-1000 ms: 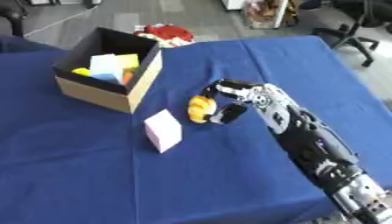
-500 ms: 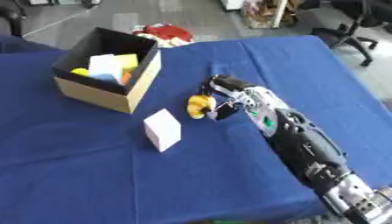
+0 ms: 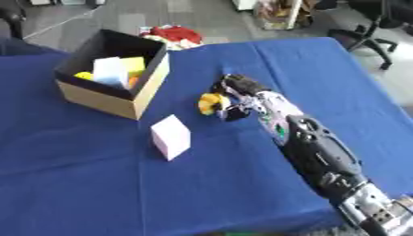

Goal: Pick up objects on the table and place them in the box.

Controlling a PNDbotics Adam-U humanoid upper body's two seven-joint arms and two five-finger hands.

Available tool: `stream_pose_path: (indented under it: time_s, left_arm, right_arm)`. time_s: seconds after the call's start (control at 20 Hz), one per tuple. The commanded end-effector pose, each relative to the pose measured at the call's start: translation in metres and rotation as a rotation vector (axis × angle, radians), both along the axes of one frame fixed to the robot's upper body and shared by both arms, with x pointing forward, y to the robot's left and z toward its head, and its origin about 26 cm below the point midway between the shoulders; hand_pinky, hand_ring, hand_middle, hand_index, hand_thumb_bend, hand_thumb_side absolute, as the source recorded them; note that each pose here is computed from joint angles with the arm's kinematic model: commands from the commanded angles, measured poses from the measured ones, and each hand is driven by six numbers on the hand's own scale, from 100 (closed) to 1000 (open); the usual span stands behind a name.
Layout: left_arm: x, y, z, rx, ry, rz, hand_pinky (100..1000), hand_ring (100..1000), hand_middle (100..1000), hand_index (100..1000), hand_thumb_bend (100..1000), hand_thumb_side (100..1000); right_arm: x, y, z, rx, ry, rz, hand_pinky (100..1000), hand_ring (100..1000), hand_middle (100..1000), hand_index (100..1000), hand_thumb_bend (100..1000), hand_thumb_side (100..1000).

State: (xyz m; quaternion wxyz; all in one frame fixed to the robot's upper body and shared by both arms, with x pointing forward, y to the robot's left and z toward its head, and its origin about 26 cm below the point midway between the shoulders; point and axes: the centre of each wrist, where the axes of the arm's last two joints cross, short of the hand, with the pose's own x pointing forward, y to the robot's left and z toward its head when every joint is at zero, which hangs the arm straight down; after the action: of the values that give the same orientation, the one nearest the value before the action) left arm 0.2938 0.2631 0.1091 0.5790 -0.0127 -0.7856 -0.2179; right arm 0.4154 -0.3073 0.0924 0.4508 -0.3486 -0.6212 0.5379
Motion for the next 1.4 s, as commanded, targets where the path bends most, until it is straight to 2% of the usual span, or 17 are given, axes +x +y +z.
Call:
stream_pose_path:
  time_s: [0.05, 0.25, 0.4, 0.5, 0.65, 0.85, 0.95, 1.05, 1.1, 1.2, 1.3, 1.4]
  left_arm:
    - [0.000, 0.001, 0.007, 0.002, -0.024, -0.003, 716, 637, 638, 795, 328, 613]
    - [0.000, 0.000, 0.005, 0.001, -0.018, -0.006, 716, 637, 638, 795, 330, 613]
    - [-0.001, -0.001, 0.004, -0.005, -0.014, -0.014, 716, 638, 638, 795, 330, 613]
    - [-0.001, -0.003, 0.002, -0.009, -0.009, -0.021, 716, 638, 638, 795, 329, 613]
    - [-0.001, -0.005, 0.002, -0.013, -0.006, -0.037, 716, 638, 638, 794, 328, 614]
    - [0.001, -0.010, 0.004, -0.017, -0.011, -0.064, 716, 638, 638, 795, 327, 615]
    - [0.001, -0.012, 0.005, -0.019, -0.014, -0.074, 716, 638, 638, 795, 326, 615]
    - [0.002, -0.013, 0.006, -0.021, -0.015, -0.080, 716, 638, 638, 795, 325, 616]
    - [0.002, -0.014, 0.006, -0.021, -0.015, -0.081, 716, 638, 638, 795, 324, 616]
    - [0.002, -0.014, 0.006, -0.022, -0.014, -0.080, 716, 637, 638, 795, 319, 620]
    - [0.002, -0.014, 0.006, -0.023, -0.013, -0.079, 716, 637, 638, 795, 314, 622]
    - [0.002, -0.013, 0.006, -0.023, -0.012, -0.078, 716, 638, 638, 795, 313, 623]
  right_arm:
    - [0.008, 0.002, 0.044, 0.053, -0.118, 0.006, 884, 578, 263, 412, 100, 100]
    - [0.023, 0.024, 0.092, 0.132, -0.209, 0.040, 881, 562, 254, 405, 100, 100]
    - [0.039, 0.049, 0.111, 0.192, -0.217, 0.060, 879, 548, 248, 402, 100, 100]
    - [0.052, 0.069, 0.112, 0.234, -0.190, 0.071, 884, 551, 256, 411, 100, 100]
    - [0.068, 0.099, 0.103, 0.247, -0.141, 0.074, 890, 559, 272, 428, 100, 100]
    - [0.079, 0.128, 0.084, 0.190, -0.107, 0.037, 901, 594, 327, 488, 100, 100]
    - [0.081, 0.137, 0.075, 0.155, -0.109, -0.009, 907, 637, 434, 611, 108, 100]
    - [0.082, 0.143, 0.067, 0.114, -0.134, -0.063, 924, 722, 595, 775, 259, 100]
    - [0.082, 0.145, 0.064, 0.092, -0.143, -0.085, 940, 757, 679, 855, 315, 218]
    - [0.082, 0.147, 0.060, 0.038, -0.137, -0.107, 973, 834, 834, 961, 440, 343]
    - [0.082, 0.147, 0.064, -0.014, -0.151, -0.114, 981, 864, 894, 990, 524, 376]
    - [0.082, 0.146, 0.073, -0.049, -0.193, -0.120, 983, 872, 914, 995, 555, 379]
